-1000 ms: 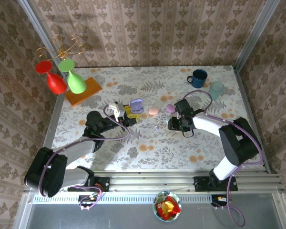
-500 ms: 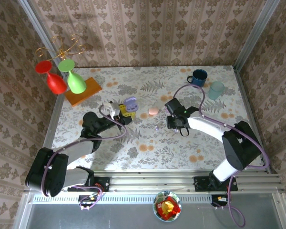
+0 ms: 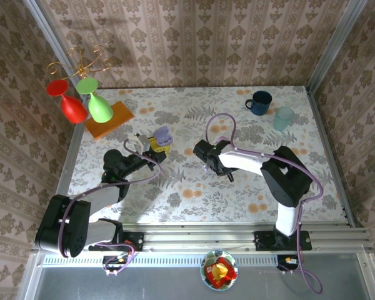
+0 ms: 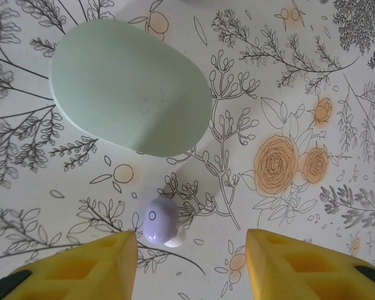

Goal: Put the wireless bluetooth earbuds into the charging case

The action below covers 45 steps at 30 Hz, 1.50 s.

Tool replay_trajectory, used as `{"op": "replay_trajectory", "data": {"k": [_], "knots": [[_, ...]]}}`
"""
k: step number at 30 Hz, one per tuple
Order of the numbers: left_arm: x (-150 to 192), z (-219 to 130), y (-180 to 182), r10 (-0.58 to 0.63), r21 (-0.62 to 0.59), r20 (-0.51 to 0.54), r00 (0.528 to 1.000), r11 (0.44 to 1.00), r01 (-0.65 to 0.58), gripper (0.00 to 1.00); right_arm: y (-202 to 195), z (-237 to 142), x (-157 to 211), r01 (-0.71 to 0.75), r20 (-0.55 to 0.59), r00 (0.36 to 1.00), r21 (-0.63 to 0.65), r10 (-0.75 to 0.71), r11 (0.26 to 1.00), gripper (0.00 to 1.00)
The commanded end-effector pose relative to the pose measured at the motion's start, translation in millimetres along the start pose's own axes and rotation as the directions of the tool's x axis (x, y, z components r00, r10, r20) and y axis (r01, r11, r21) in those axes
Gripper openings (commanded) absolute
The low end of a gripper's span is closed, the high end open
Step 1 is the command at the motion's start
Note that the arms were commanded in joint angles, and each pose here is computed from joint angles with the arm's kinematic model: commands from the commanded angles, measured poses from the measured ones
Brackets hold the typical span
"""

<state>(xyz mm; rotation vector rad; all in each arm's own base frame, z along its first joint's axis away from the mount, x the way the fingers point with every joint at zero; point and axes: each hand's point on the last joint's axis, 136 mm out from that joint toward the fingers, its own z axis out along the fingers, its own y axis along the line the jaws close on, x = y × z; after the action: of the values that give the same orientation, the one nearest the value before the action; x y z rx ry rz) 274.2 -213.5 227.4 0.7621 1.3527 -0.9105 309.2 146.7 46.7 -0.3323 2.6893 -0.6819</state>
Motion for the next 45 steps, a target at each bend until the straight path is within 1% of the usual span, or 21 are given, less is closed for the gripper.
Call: {"op": "replay_trajectory", "data": {"k": [1, 13, 18, 26, 33, 37, 41, 45], "knots": [[-12.4, -2.7, -2.6, 0.034, 0.011, 0.044, 0.998, 0.999, -0.035, 0.35, -7.5, 0.3, -1.4, 0.006, -0.012, 1.000, 0.075, -0.006, 0.997, 0.49], [-12.2, -0.8, -6.0, 0.023, 0.046, 0.060, 0.998, 0.999, -0.026, 0.36, 5.8, 14.5, -1.3, 0.047, -0.046, 0.998, 0.081, -0.043, 0.996, 0.44], [-13.3, -0.4, -6.7, 0.029, 0.052, 0.062, 0.998, 0.998, -0.032, 0.36, 7.6, 18.8, 1.1, 0.057, -0.058, 0.997, 0.085, -0.052, 0.995, 0.37], [-13.6, 0.3, -7.7, 0.025, 0.062, 0.061, 0.998, 0.998, -0.029, 0.35, 9.1, 23.6, 2.6, 0.069, -0.069, 0.996, 0.087, -0.063, 0.994, 0.29], [-13.0, 0.8, -8.6, 0.024, 0.068, 0.058, 0.998, 0.997, -0.028, 0.35, 8.7, 21.9, 0.9, 0.064, -0.068, 0.996, 0.081, -0.059, 0.995, 0.18], [-10.7, 2.1, -11.8, 0.036, 0.086, 0.053, 0.998, 0.995, -0.041, 0.35, 4.4, 13.6, -1.4, 0.044, -0.046, 0.998, 0.067, -0.041, 0.997, 0.16], [-9.4, 4.0, -16.8, 0.048, 0.117, 0.048, 0.998, 0.992, -0.054, 0.35, 3.0, -5.0, -7.6, -0.010, 0.017, 1.000, -0.020, 0.010, 1.000, 0.16], [-8.1, 6.0, -23.7, 0.061, 0.143, 0.048, 0.997, 0.987, -0.068, 0.35, 10.0, -32.2, -15.1, -0.064, 0.090, 0.992, -0.201, 0.083, 0.978, 0.16]]}}
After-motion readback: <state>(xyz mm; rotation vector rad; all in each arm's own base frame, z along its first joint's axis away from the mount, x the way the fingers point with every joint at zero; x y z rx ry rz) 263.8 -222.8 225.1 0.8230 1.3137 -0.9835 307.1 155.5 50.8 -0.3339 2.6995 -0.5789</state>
